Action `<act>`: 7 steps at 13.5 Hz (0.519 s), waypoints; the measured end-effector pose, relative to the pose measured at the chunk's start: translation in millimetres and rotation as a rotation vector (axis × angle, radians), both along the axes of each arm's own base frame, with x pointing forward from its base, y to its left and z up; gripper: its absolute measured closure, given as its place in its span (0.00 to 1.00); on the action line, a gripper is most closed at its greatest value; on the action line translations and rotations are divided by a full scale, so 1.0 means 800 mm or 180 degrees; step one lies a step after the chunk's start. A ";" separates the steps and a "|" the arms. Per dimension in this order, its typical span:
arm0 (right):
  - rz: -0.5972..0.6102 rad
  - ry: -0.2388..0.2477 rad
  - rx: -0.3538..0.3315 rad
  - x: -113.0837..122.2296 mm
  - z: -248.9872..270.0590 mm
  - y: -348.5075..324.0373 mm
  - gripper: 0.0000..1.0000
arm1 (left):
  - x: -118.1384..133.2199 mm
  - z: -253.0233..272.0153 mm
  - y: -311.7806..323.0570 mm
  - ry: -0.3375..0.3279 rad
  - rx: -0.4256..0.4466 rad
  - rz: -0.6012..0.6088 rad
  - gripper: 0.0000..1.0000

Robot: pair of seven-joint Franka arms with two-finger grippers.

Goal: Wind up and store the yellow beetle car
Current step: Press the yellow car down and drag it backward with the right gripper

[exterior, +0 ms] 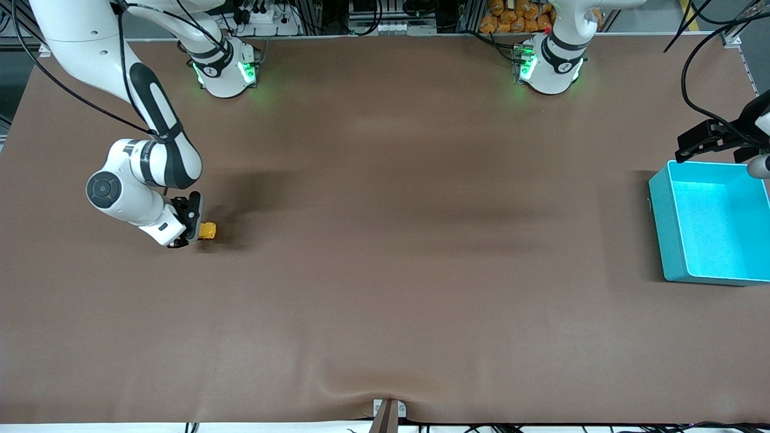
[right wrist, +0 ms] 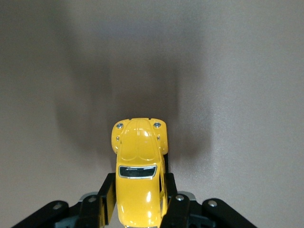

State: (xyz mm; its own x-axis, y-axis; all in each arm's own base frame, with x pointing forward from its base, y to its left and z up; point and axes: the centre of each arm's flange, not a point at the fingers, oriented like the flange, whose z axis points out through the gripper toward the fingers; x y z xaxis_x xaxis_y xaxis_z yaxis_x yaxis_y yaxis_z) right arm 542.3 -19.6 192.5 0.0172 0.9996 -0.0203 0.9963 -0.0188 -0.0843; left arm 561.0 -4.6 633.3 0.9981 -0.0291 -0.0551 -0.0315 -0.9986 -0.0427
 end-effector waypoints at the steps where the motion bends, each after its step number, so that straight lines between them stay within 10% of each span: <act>1: 0.0010 0.0000 0.0001 0.000 0.000 0.000 0.56 | 0.000 0.000 -0.001 0.0000 0.0000 -0.0006 0.00; 7: 0.0040 0.0002 0.0003 0.000 0.000 -0.002 0.56 | 0.000 0.000 -0.004 0.0000 -0.0001 -0.0017 0.00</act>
State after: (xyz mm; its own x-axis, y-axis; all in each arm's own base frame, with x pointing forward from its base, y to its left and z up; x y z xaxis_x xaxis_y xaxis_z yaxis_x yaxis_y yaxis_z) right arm 542.2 -21.0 192.2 0.0045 0.9998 -0.0194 0.9964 -0.0062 -0.0850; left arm 561.0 -7.4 633.3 0.9979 -0.0345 -0.0551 -0.0368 -0.9984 -0.0424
